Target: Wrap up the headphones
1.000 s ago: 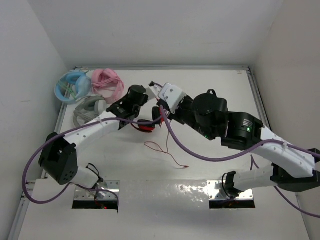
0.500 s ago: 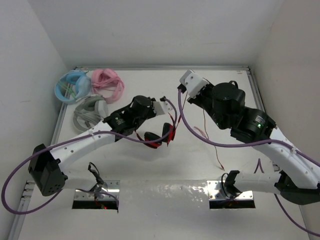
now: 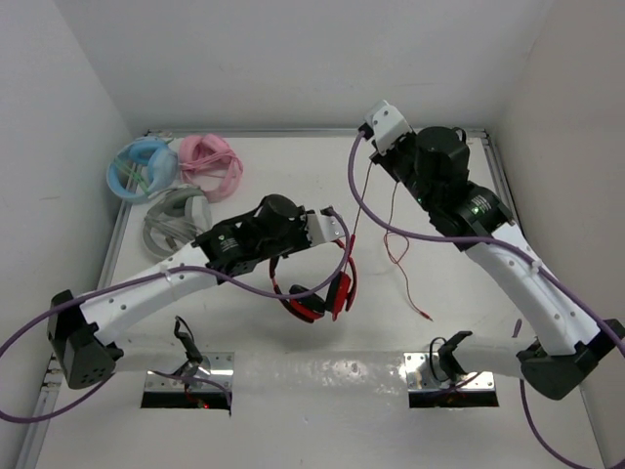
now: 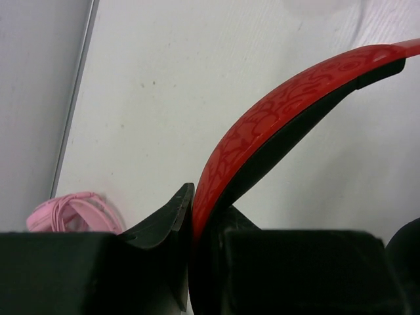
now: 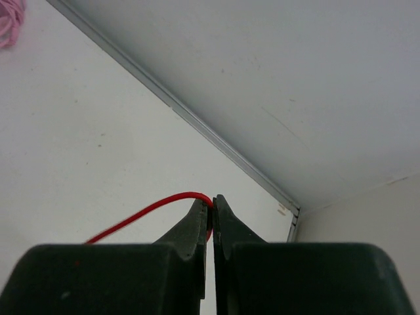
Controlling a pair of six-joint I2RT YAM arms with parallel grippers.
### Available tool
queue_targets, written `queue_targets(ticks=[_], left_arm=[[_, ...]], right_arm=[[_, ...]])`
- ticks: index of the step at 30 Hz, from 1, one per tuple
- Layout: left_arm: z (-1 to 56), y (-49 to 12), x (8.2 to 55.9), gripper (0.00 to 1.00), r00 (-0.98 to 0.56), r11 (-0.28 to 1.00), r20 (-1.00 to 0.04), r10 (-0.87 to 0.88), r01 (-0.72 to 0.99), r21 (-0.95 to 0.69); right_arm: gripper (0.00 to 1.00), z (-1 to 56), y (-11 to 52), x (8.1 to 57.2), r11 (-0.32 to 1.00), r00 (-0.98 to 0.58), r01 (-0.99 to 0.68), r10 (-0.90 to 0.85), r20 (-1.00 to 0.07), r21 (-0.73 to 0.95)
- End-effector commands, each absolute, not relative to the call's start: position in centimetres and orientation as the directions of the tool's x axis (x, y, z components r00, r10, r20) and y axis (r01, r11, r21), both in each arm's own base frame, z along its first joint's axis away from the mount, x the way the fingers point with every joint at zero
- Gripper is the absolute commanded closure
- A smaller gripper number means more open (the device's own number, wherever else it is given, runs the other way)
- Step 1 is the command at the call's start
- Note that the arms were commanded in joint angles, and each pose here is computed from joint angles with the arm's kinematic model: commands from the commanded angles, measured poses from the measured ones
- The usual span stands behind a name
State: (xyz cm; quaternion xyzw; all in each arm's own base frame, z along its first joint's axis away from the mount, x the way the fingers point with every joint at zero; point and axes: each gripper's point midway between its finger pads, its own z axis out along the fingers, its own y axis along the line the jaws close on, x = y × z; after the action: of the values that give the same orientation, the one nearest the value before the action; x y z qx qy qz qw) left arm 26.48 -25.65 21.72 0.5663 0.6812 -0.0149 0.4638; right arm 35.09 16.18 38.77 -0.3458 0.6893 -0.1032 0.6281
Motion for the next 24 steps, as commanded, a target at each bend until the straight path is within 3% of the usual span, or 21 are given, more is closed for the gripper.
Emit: queue_targets(ticks=[1, 6, 11, 16, 17, 20, 22, 23, 24], left_arm=[[28.4, -27.3, 24.3, 1.00, 0.164, 0.376, -0.789, 0.592, 0.810, 0.450], [32.1, -27.7, 21.8, 1.00, 0.196, 0.330, -0.842, 0.502, 0.857, 0.396], [35.4, -28.3, 20.4, 1.00, 0.199, 0.314, -0.883, 0.426, 0.883, 0.350], [40.8, -28.0, 20.0, 1.00, 0.128, 0.418, -0.949, 0.288, 0.875, 0.244], [41.7, -27.9, 19.7, 1.00, 0.101, 0.432, -0.961, 0.259, 0.878, 0.208], [45.1, -27.4, 19.5, 1.00, 0.064, 0.473, -0.982, 0.175, 0.870, 0.141], [47.2, -26.9, 19.9, 1.00, 0.052, 0.515, -0.990, 0.129, 0.850, 0.112], [47.6, -26.6, 20.2, 1.00, 0.023, 0.540, -0.994, 0.109, 0.838, 0.079], [48.7, -26.0, 20.6, 1.00, 0.024, 0.577, -0.996, 0.085, 0.814, 0.068]], right_arm=[[1.00, 39.0, 16.4, 36.9, 0.803, 0.037, -0.361, -0.496, -0.867, -0.475], [1.00, 36.2, 14.9, 39.0, 0.845, -0.040, -0.377, -0.424, -0.905, -0.379], [1.00, 31.9, 18.1, 40.1, 0.790, -0.085, -0.532, -0.407, -0.909, -0.304], [1.00, 27.6, 21.0, 37.9, 0.737, -0.081, -0.654, -0.291, -0.953, -0.170], [0.96, 28.4, 22.5, 37.3, 0.689, -0.022, -0.709, -0.237, -0.971, -0.152], [0.89, 26.3, 25.1, 35.3, 0.592, -0.058, -0.806, -0.121, -0.991, -0.025], [0.84, 23.8, 26.0, 33.8, 0.560, -0.175, -0.818, -0.022, -0.984, 0.133], [0.82, 25.3, 27.1, 33.3, 0.521, -0.126, -0.843, 0.052, -0.991, 0.135], [0.77, 23.4, 27.5, 31.7, 0.497, -0.194, -0.842, 0.084, -0.977, 0.210]])
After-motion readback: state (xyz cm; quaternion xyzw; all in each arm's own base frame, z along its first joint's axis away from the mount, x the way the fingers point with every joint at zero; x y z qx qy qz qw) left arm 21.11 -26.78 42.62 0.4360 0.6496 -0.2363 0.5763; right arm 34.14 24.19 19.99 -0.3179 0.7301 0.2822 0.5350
